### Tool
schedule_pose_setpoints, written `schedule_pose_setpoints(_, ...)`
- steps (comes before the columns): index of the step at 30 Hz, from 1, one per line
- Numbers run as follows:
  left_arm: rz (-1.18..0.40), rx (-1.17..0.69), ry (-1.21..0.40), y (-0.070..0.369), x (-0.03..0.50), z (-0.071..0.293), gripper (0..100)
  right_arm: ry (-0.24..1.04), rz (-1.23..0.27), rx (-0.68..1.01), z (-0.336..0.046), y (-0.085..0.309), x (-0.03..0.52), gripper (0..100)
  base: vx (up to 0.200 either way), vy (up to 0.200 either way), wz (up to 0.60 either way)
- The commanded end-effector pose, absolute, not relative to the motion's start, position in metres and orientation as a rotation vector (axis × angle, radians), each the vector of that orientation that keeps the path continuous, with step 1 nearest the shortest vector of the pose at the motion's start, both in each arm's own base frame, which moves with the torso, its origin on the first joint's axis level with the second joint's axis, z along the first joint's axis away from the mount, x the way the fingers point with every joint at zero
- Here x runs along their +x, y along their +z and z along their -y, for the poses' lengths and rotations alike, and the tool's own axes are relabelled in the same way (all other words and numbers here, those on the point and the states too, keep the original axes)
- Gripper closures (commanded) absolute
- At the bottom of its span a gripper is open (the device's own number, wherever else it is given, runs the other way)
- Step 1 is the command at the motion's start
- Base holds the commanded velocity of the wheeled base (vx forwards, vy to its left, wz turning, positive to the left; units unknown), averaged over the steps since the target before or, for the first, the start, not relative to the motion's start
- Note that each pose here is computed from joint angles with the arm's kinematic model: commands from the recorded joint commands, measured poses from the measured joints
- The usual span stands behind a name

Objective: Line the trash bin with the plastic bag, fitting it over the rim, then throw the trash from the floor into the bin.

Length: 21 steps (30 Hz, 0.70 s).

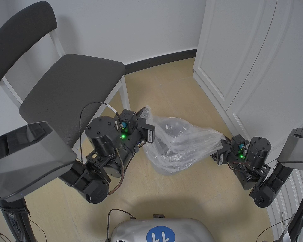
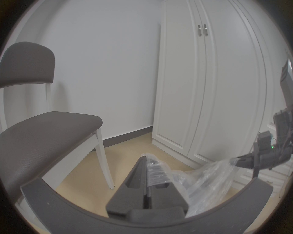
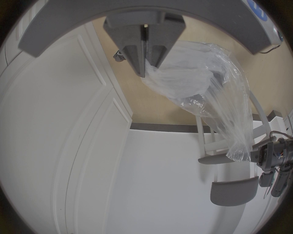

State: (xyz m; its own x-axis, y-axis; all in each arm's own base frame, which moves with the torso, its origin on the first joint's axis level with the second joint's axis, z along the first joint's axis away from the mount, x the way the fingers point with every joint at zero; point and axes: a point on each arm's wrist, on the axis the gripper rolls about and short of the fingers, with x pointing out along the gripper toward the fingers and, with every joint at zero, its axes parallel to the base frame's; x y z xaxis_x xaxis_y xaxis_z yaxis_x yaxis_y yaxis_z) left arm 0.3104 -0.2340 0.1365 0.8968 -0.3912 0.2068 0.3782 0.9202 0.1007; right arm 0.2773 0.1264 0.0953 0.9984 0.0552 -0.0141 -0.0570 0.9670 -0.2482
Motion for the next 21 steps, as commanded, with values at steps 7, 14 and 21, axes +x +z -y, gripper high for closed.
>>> schedule_pose_setpoints(7, 0.225, 0.025, -0.340, 0.111, 0.341, 0.258, 100, 0.000, 0.001, -0.208, -0.134, 0.080, 0.307, 100, 0.000, 0.000, 0.00)
schedule_pose_setpoints(14, 0.248, 0.011, -0.333, 0.097, 0.353, 0.268, 100, 0.009, -0.009, -0.204, -0.139, 0.072, 0.312, 100, 0.000, 0.000, 0.00)
schedule_pose_setpoints(21, 0.239, 0.016, -0.336, 0.086, 0.356, 0.271, 100, 0.011, -0.031, -0.202, -0.142, 0.060, 0.318, 100, 0.000, 0.000, 0.00)
